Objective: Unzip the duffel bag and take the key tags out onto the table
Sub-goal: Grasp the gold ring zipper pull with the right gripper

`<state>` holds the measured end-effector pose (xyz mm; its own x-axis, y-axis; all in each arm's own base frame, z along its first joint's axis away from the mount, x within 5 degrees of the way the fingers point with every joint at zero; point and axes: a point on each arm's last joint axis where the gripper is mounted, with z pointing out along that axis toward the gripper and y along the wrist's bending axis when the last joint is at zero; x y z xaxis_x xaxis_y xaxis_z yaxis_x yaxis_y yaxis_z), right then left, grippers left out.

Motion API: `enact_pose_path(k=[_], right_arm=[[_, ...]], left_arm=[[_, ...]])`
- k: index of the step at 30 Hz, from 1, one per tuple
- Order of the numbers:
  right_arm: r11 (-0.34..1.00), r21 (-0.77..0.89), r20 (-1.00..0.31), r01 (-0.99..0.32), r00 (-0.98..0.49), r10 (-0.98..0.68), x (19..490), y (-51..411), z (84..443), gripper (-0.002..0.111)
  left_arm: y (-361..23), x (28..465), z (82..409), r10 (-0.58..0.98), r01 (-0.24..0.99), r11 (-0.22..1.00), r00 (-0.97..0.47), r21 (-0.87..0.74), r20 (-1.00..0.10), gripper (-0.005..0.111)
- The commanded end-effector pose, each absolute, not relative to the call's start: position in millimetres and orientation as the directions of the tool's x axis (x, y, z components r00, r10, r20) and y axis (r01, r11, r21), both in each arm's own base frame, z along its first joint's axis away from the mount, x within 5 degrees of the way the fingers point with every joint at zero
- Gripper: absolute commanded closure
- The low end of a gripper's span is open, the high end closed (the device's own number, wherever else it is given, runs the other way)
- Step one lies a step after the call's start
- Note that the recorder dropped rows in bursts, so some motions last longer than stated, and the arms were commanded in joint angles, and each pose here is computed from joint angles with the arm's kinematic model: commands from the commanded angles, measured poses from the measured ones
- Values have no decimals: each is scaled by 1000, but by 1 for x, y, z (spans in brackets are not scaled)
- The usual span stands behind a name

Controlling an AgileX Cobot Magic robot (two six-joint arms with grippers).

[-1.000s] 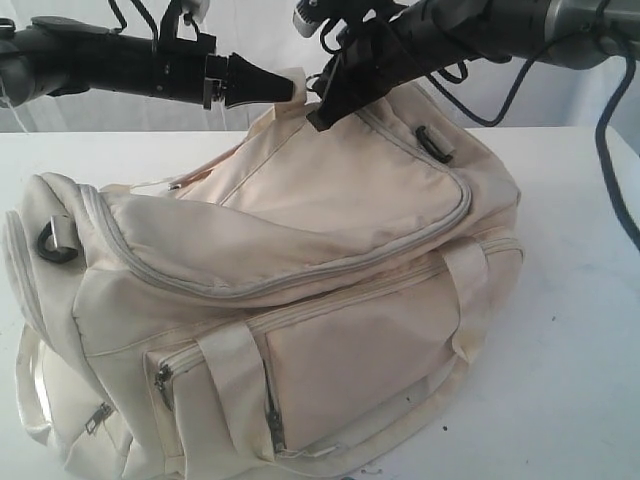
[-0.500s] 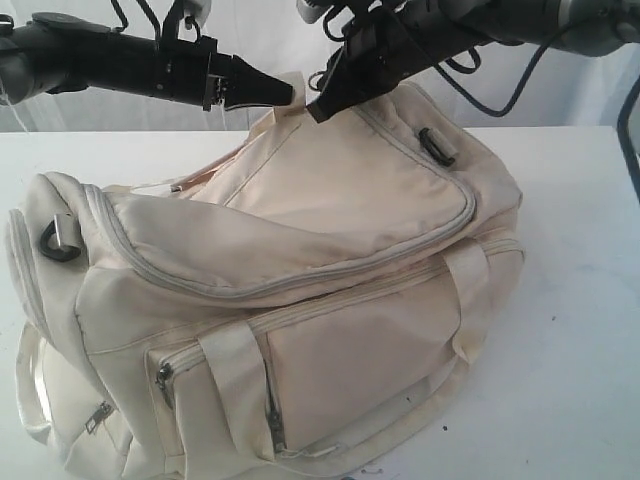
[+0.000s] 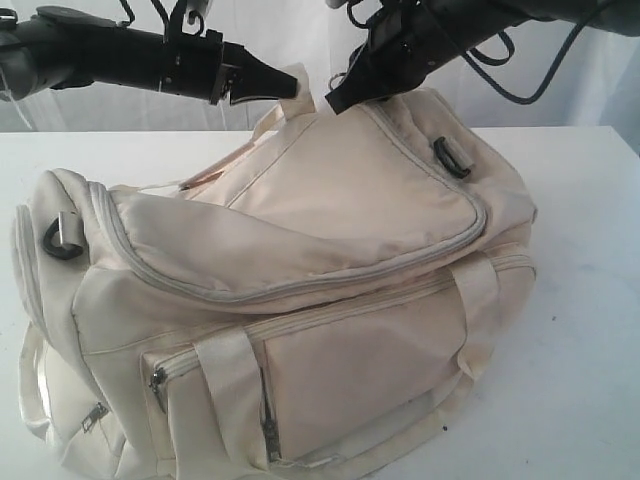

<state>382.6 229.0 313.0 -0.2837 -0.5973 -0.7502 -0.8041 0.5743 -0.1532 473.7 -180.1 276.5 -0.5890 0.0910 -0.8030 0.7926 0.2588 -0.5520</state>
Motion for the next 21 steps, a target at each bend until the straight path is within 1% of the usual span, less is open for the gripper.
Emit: enact_pose_path(k=[1, 5, 10, 13, 16, 19, 21], right_arm=[[599, -198, -774, -776, -251, -581, 384, 221, 327, 108], [641, -208, -818, -739, -227, -528, 393, 224, 327, 108], [624, -143, -788, -768, -293, -541, 397, 231, 302, 108], [587, -142, -766, -797, -286, -575, 394, 232, 298, 107], [528, -115, -731, -841, -288, -618, 388, 233, 294, 101], [449, -121, -690, -885, -251, -679, 382, 233, 290, 93], [433, -122, -682, -893, -242, -691, 380, 233, 290, 88]], left_arm=[[-179, 469, 291, 74, 802, 226, -580, -553, -811, 107], [-179, 468, 291, 81, 806, 216, -578, -551, -812, 107], [-180, 467, 291, 89, 809, 206, -576, -551, -813, 107], [-184, 465, 290, 102, 818, 200, -565, -540, -819, 107], [-190, 463, 288, 121, 828, 197, -553, -526, -825, 107], [-193, 464, 287, 117, 826, 205, -553, -525, -825, 107], [-193, 465, 284, 117, 823, 208, -558, -529, -822, 107]])
